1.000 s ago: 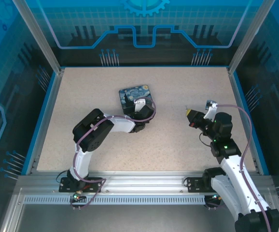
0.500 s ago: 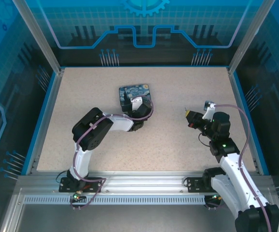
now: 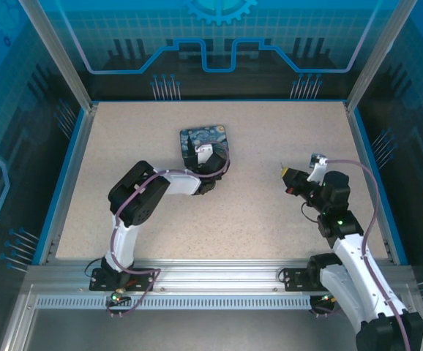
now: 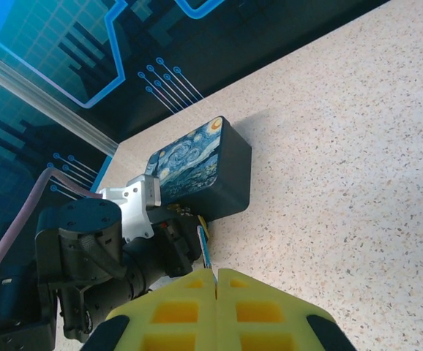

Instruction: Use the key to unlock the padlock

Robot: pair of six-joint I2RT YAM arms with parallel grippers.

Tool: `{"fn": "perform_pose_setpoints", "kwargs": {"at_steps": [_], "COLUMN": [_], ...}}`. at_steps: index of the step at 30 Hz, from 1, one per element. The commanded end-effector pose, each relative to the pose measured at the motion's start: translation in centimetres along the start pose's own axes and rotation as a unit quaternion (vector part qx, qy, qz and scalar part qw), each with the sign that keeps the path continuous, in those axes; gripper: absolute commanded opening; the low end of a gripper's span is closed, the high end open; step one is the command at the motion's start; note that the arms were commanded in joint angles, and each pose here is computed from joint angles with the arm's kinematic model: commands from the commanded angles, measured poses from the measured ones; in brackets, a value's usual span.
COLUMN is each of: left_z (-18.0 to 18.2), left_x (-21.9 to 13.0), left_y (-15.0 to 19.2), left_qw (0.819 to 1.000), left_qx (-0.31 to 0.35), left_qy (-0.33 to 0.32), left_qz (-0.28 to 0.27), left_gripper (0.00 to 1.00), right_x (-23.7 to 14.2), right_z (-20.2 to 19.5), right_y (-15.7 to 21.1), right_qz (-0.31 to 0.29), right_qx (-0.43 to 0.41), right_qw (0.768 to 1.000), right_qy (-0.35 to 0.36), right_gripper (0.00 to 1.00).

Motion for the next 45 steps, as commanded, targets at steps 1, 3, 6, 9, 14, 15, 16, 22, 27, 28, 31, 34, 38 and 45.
{"fn": "perform_pose_setpoints", "kwargs": {"at_steps": [1,3,6,9,14,15,16,22,27,28,31,34,38,45], "left_z": [-0.3,-0.3,-0.3,-0.3,-0.4,-0.4,-0.4,-0.6,-0.8,-1.0,-1.5,-2.0,-2.4,-3.2], "left_x": [-0.3,-0.3,-0.7,-1.3,-2.3,-2.5,-2.6,-3.2,-3.6,-3.8,-4.5,-5.1,-5.8,-6.7], "left_y": [-1.0,-1.2,-1.4,-1.8,-2.5,-2.5,-2.5,-2.8,-2.6,-2.6,-2.9,-3.3,-3.6,-4.6], "left_qw": [1.0,1.0,1.0,1.0,0.998,0.998,0.997,0.995,0.992,0.99,0.985,0.98,0.972,0.959], "left_qx": [-0.006,-0.01,-0.016,-0.02,-0.038,-0.048,-0.055,-0.071,-0.091,-0.097,-0.121,-0.144,-0.173,-0.211], "left_qy": [0.004,0.003,0.001,0.003,0.017,0.021,0.025,0.035,0.046,0.051,0.068,0.084,0.101,0.131], "left_qz": [0.005,0.008,0.014,0.02,0.04,0.047,0.052,0.063,0.081,0.086,0.099,0.11,0.121,0.136], "left_gripper": [0.2,0.19,0.19,0.19,0.17,0.16,0.16,0.14,0.13,0.13,0.13,0.12,0.12,0.12], "right_x": [-0.7,-0.9,-1.0,-1.0,-0.6,-0.5,-0.4,0.3,0.9,1.1,1.8,2.8,4.6,8.4], "right_z": [-0.2,-0.4,-0.5,-0.6,-0.6,-0.6,-0.7,-1.1,-1.1,-1.0,-0.4,0.7,1.9,3.5], "right_y": [0.1,0.5,1.0,1.2,1.8,2.1,2.3,3.9,5.0,5.2,5.9,6.7,7.7,9.0], "right_qz": [-0.011,-0.01,-0.008,-0.005,0.015,0.021,0.027,0.051,0.066,0.071,0.088,0.106,0.111,0.117], "right_qx": [-0.003,0.0,0.003,0.006,0.004,0.004,0.005,0.023,0.036,0.037,0.031,0.015,-0.006,-0.027], "right_qw": [1.0,1.0,1.0,1.0,1.0,1.0,1.0,0.998,0.996,0.995,0.992,0.988,0.987,0.983], "right_qy": [-0.001,0.002,0.004,0.003,-0.007,-0.009,-0.012,-0.027,-0.048,-0.055,-0.083,-0.108,-0.118,-0.142], "right_gripper": [0.0,0.0,0.0,0.0,0.0,0.0,0.0,0.0,0.0,0.0,0.0,0.0,0.0,0.0]}}
Point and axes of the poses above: each hand's point on the last joint's axis, 136 mm out from that joint toward the fingers, its own x axis out along the fingers, its own z axis along the line the jaws close on, y = z × x, the point moved 4 cm from there along -x, back along the fingers, and after that the axes turned 6 degrees about -x, right-handed, at the moved point
